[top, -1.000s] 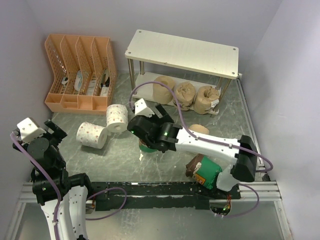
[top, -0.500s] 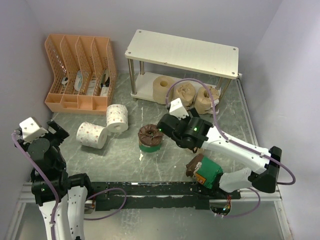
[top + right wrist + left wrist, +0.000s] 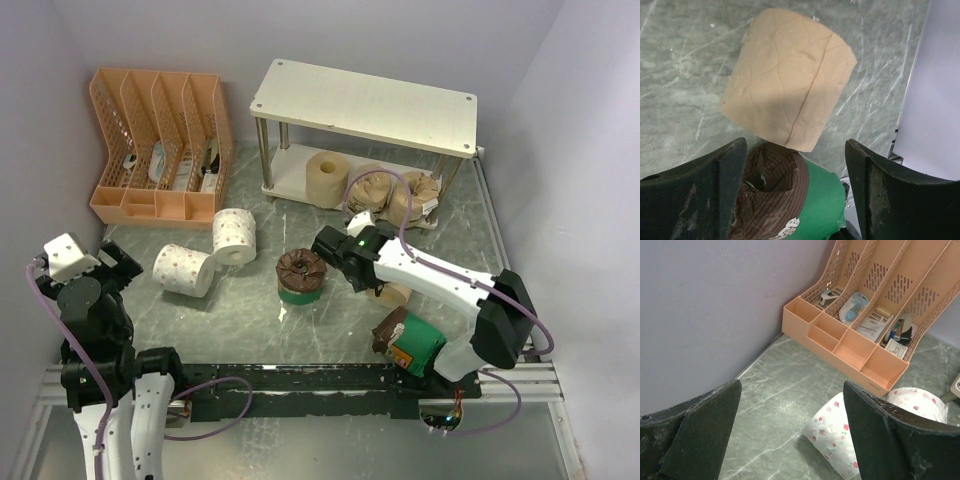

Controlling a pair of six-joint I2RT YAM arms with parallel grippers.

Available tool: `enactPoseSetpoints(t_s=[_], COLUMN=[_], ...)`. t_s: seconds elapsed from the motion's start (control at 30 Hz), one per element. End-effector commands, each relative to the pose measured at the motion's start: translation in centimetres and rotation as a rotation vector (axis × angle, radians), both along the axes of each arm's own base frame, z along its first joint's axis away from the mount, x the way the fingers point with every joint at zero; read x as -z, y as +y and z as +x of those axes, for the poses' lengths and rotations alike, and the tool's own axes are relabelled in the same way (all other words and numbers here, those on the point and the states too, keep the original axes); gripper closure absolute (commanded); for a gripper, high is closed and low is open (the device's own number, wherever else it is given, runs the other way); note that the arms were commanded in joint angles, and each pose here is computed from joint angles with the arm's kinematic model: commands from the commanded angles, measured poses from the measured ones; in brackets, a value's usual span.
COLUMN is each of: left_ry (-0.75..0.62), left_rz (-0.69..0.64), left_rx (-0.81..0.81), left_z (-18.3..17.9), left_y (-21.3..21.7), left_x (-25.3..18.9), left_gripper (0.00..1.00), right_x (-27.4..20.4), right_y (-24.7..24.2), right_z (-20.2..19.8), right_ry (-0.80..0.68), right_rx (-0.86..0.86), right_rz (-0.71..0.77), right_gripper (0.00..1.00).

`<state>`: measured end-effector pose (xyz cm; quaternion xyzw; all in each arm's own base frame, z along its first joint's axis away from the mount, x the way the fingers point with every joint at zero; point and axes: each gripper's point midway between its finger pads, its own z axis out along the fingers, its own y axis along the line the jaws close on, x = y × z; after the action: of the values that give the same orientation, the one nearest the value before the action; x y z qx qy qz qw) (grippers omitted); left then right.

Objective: Place and organize the paper towels onto the shelf

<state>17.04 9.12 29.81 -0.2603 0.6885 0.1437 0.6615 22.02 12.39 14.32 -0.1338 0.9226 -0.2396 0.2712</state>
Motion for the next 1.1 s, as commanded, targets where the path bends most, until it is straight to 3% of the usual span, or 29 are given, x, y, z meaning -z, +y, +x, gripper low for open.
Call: enactPoseSetpoints(t_s=[0.0, 0.27, 0.7, 0.83, 0.97, 1.07], left_ry=[-0.039, -0.038, -0.043, -0.042, -0.044, -0.044], left_rz=[0.002, 0.000, 0.004, 0.006, 0.006, 0.006], left_rx=[0.010, 0.013, 0.009, 0.006, 0.002, 0.001], left_z=[-0.1, -0.1, -0.3, -0.3, -0.4, -0.4], left_y=[-0.2, -0.3, -0.2, -0.2, -0.1, -0.1], left_x=[-0.8, -0.9, -1.0, -1.0, -1.0, -1.0], left_gripper=[0.05, 0.05, 0.05, 0.06, 0.05, 0.05], right_x=[1.0, 2.1, 4.9, 5.7, 5.6, 5.1], right_y=[-0.8, -1.9, -1.6, -1.3, -1.0, -1.1], right_z=[-1.5, -1.5, -0.1, 0.4, 0.9, 1.3], right_ry=[0.042, 0.059, 0.096, 0.120, 0.114, 0.089], right_rx=[0.094, 0.149, 0.137, 0.124, 0.115, 0.124], right_rz=[0.020, 0.005, -0.046, 0.000, 0.068, 0.100], right_gripper=[0.21, 0.34, 0.42, 0.66, 0.82, 1.00])
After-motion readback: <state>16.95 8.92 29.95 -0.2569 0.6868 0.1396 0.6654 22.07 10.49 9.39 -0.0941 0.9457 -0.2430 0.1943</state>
